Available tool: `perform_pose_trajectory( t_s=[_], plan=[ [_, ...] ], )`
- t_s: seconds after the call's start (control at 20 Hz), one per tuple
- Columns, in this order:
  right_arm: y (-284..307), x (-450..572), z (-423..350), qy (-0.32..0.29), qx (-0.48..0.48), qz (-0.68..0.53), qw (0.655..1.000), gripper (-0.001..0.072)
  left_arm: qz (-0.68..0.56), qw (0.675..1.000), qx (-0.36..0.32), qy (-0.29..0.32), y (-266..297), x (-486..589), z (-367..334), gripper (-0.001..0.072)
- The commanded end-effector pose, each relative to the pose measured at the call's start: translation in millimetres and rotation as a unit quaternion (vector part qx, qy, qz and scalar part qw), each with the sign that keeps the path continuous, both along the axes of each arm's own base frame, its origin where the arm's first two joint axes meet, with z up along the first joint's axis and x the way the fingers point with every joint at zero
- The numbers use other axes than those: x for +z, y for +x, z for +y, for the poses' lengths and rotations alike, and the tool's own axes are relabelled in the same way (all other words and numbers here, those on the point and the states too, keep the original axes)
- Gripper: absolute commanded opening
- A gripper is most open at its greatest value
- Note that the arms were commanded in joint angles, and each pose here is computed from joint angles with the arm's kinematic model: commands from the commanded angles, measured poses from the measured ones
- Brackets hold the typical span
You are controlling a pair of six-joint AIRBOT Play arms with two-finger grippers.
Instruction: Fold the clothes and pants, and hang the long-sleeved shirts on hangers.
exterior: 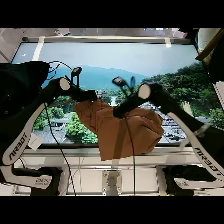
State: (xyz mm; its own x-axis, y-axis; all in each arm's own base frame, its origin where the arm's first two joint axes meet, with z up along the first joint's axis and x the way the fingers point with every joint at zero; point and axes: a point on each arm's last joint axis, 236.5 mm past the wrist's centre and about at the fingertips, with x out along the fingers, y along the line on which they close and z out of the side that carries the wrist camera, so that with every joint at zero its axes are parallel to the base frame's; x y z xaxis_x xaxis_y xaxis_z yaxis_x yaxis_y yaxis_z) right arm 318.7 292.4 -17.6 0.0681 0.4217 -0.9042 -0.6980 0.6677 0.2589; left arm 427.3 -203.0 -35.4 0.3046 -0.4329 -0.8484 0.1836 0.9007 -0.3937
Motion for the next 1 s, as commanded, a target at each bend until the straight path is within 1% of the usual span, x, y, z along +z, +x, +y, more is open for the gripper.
perform_pose_trajectory(
  t_s=[0.0, 0.25, 0.4, 0.55, 0.7, 0.75, 0.8, 0.85, 0.9, 0.95],
  plan=[
    [-20, -48, 35, -0.030, 0.066, -0.005, 0.997, 0.0632, 0.017, 0.999, -0.009, -0.031, -4, -11, -19, 0.0703],
    [1, -48, 79, -0.011, 0.100, -0.045, 0.994, 0.0632, 0.018, 0.999, -0.045, -0.026, -16, -15, -39, 0.0704],
    [17, -46, 91, -0.005, 0.106, -0.059, 0.993, 0.0632, 0.022, 0.998, -0.049, -0.024, -19, -20, -44, 0.0704],
    [16, -54, 88, -0.019, 0.125, -0.057, 0.990, 0.0629, 0.026, 0.998, -0.047, -0.022, -18, -26, -43, 0.0704],
    [-2, -65, 76, -0.043, 0.151, -0.019, 0.987, 0.0616, 0.029, 0.998, -0.045, -0.021, -17, -32, -43, 0.0703],
    [-7, -66, 73, -0.048, 0.155, -0.009, 0.987, 0.0554, 0.029, 0.998, -0.044, -0.020, -16, -34, -42, 0.0678],
    [-9, -66, 71, -0.051, 0.158, -0.004, 0.986, 0.0467, 0.025, 0.999, -0.042, -0.020, -14, -34, -42, 0.0518],
    [-9, -66, 71, -0.052, 0.159, -0.005, 0.986, 0.0366, 0.022, 0.999, -0.040, -0.021, -13, -33, -42, 0.0272],
    [-8, -66, 71, -0.052, 0.165, -0.008, 0.985, 0.0245, 0.020, 0.999, -0.040, -0.021, -12, -33, -42, 0.0041],
    [-8, -66, 71, -0.052, 0.171, -0.012, 0.984, 0.0075, 0.015, 0.999, -0.042, -0.020, -10, -32, -42, 0.0027]
  ],
)
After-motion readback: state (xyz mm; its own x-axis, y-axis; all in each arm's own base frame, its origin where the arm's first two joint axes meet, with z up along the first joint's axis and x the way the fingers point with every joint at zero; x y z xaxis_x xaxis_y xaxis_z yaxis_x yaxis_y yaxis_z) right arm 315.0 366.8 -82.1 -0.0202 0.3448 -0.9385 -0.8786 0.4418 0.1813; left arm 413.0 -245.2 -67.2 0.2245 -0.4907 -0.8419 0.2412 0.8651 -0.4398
